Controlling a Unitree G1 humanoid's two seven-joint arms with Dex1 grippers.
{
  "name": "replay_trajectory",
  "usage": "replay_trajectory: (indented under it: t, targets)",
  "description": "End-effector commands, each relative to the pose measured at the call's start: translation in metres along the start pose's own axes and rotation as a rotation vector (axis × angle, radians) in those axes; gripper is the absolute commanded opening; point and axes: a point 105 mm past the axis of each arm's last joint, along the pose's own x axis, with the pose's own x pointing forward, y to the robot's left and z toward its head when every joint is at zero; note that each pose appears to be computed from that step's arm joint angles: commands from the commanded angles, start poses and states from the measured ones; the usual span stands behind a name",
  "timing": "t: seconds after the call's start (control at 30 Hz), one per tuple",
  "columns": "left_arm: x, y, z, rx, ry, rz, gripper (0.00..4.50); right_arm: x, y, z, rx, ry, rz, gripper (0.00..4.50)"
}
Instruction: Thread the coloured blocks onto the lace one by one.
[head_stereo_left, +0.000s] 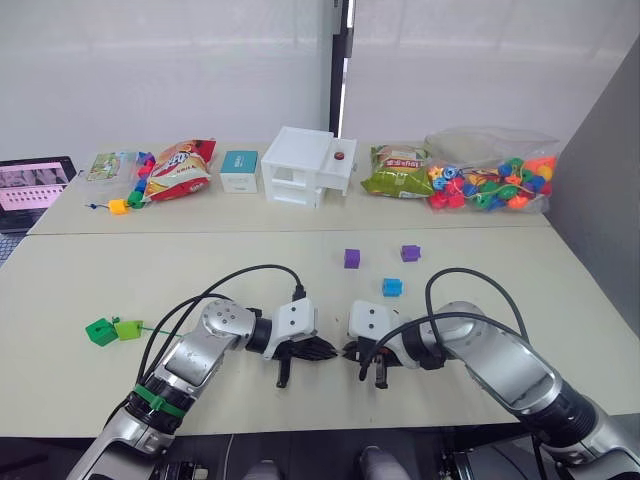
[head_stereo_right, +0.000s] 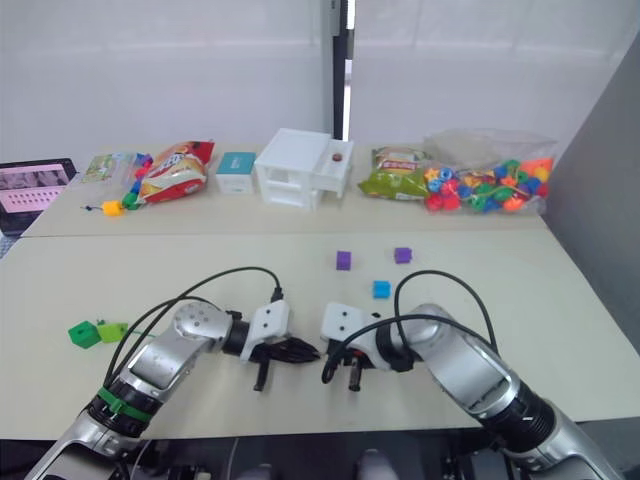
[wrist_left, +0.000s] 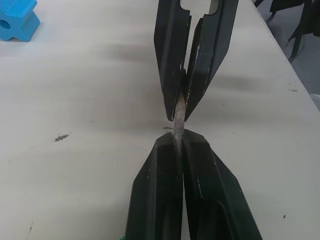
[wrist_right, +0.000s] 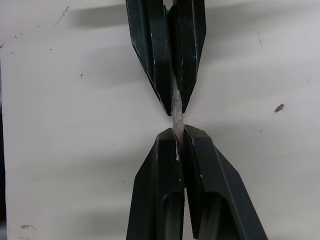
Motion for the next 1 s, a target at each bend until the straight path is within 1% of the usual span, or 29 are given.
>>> replay_trajectory:
  t: [0.03,0.07,0.2,0.3,0.47,0.5,0.53,0.63,0.7,0.8,0.83,0.93,1.0]
  targets:
    - [-0.007,0.008,0.010,0.021,-0.021,0.036,0.01,-0.001,0.007,0.005,-0.015,-0.025,0.021,0.00]
    - [-0.008,0.008,0.009,0.022,-0.017,0.036,0.01,-0.002,0.006,0.005,-0.005,-0.033,0.001,0.00]
    - [-0.013,0.009,0.006,0.017,0.008,0.038,0.00,-0.012,0.002,0.006,0.083,-0.098,-0.077,1.39]
    - [-0.016,0.009,0.005,0.014,0.017,0.042,0.00,-0.020,0.000,0.002,0.132,-0.115,-0.127,2.46]
    - [-0.025,0.009,0.001,-0.004,0.034,0.060,0.00,-0.053,-0.007,-0.025,0.357,-0.163,-0.354,4.17]
    - [-0.026,0.009,0.000,-0.009,0.036,0.064,0.00,-0.060,-0.011,-0.029,0.398,-0.183,-0.416,4.47]
    - [-0.027,0.009,-0.001,-0.013,0.037,0.067,0.00,-0.065,-0.016,-0.033,0.436,-0.200,-0.468,4.47]
    - [-0.027,0.007,-0.003,-0.024,0.039,0.073,0.00,-0.083,-0.040,-0.052,0.526,-0.221,-0.694,4.47]
    - [-0.027,0.006,-0.003,-0.027,0.037,0.073,0.00,-0.090,-0.050,-0.059,0.564,-0.234,-0.782,4.47]
    - [-0.025,0.004,-0.002,-0.028,0.032,0.070,0.00,-0.098,-0.073,-0.072,0.633,-0.265,-0.954,4.47]
    - [-0.024,0.004,-0.002,-0.028,0.032,0.070,0.00,-0.098,-0.079,-0.074,0.640,-0.270,-0.982,4.47]
    - [-0.023,0.003,-0.002,-0.028,0.033,0.067,0.00,-0.094,-0.109,-0.074,0.690,-0.327,-1.067,4.47]
    - [-0.022,0.002,-0.001,-0.028,0.034,0.067,0.00,-0.090,-0.126,-0.072,0.725,-0.353,-1.087,4.47]
